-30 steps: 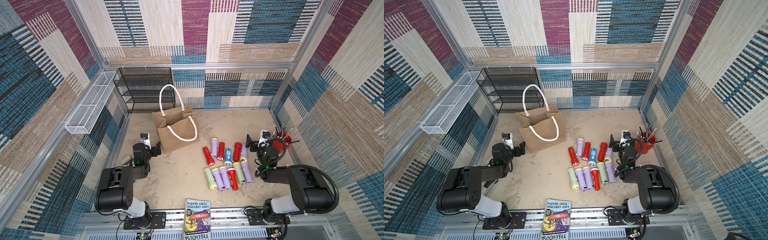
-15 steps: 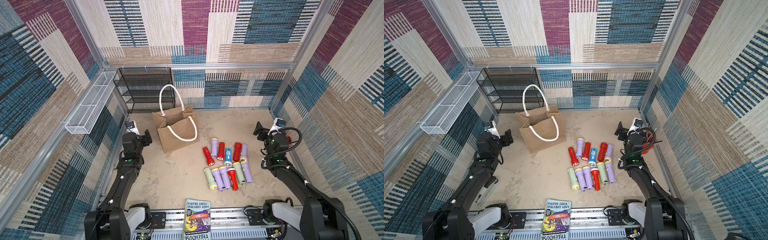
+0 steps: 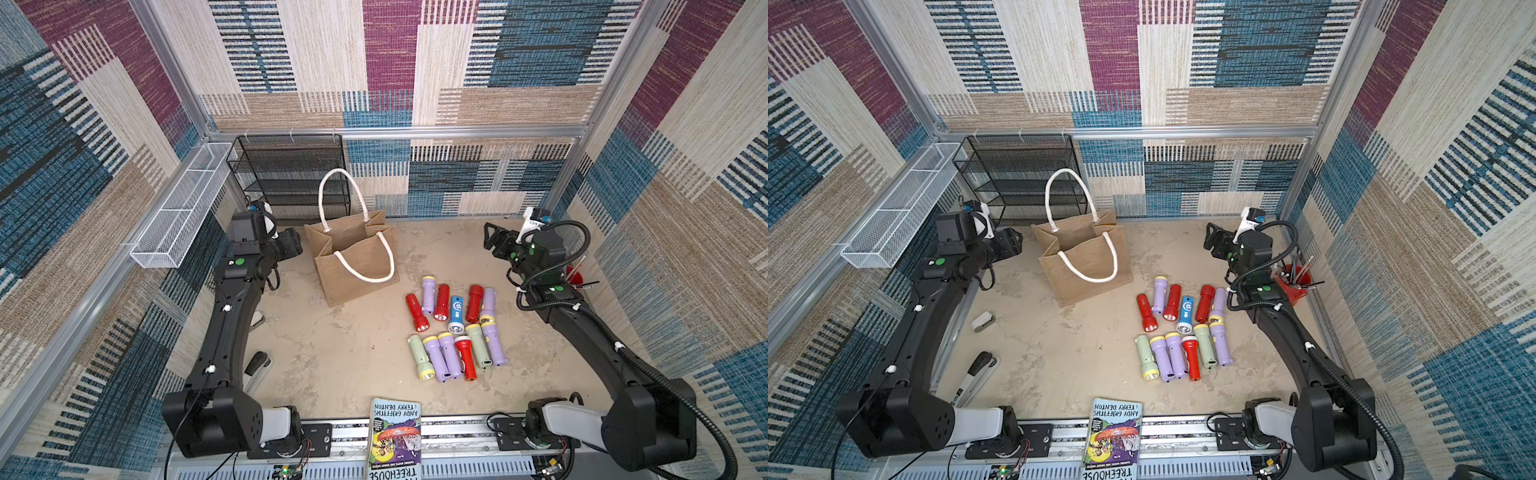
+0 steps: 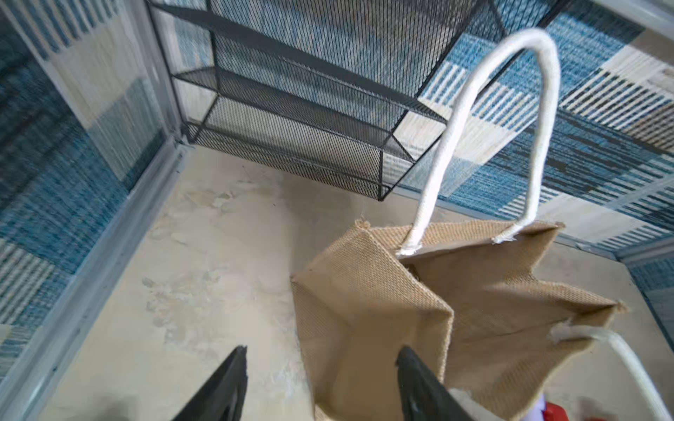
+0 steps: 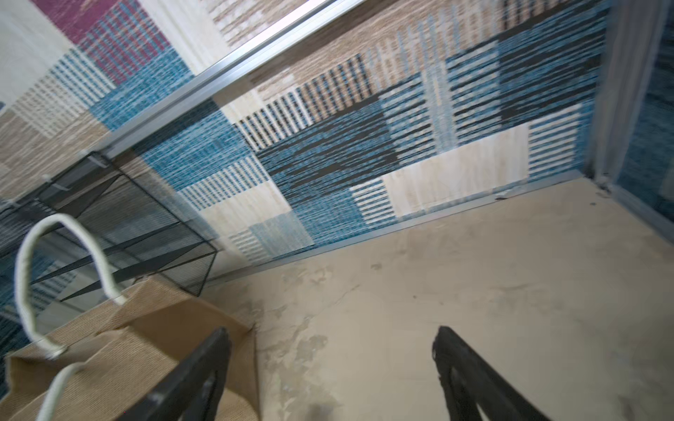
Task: Put the flashlights into the tote bags
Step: Move the canvas bag to the center of the board.
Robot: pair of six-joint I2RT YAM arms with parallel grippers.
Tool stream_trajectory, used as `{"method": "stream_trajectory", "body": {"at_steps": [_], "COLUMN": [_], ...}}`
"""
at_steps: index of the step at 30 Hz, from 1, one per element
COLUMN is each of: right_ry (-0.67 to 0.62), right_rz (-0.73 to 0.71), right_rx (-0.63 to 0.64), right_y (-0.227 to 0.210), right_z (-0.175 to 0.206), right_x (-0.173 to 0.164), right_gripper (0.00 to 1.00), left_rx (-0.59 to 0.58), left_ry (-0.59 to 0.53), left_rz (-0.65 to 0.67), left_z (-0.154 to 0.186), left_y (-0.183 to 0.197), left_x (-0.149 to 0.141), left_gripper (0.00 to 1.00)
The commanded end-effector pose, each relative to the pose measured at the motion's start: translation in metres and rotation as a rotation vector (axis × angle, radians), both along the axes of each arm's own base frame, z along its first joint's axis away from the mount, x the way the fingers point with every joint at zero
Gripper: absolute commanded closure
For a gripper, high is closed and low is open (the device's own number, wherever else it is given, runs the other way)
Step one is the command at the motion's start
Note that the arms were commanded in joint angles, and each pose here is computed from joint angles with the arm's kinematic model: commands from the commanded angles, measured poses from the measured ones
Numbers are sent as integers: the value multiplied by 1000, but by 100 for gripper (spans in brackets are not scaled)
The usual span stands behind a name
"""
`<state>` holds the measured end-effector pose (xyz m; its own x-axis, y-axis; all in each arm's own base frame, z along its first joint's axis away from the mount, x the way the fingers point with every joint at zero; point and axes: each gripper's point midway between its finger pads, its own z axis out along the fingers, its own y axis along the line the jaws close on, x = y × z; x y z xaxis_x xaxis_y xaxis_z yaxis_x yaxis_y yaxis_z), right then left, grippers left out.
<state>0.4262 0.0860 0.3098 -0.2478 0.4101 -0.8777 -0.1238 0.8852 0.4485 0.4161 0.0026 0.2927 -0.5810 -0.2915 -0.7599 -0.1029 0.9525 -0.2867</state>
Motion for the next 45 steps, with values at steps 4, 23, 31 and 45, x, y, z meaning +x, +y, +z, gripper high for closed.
{"method": "stream_trajectory", "body": {"at_steps": [4,23,31,45], "right_ry": [31,267,393,390], "right_rz": [206,545,526,539], "right_rx": [47,134,74,54], "right_y": [89,323,360,349], "right_z": [17,-11,-40,-23], "right_x": [11,17,11,-11], "right_gripper": [12,25,29,33], "left_rx": [-94,27,48,-30], "left_ry": [111,307,364,379], "left_rz": [-132,-129,-149,-100], "left_z": [-5,-51,-67,-64], "left_y": [-42,-65,-68,-69], "left_x": [2,47,40,19], "left_gripper": [32,38,65,100]}}
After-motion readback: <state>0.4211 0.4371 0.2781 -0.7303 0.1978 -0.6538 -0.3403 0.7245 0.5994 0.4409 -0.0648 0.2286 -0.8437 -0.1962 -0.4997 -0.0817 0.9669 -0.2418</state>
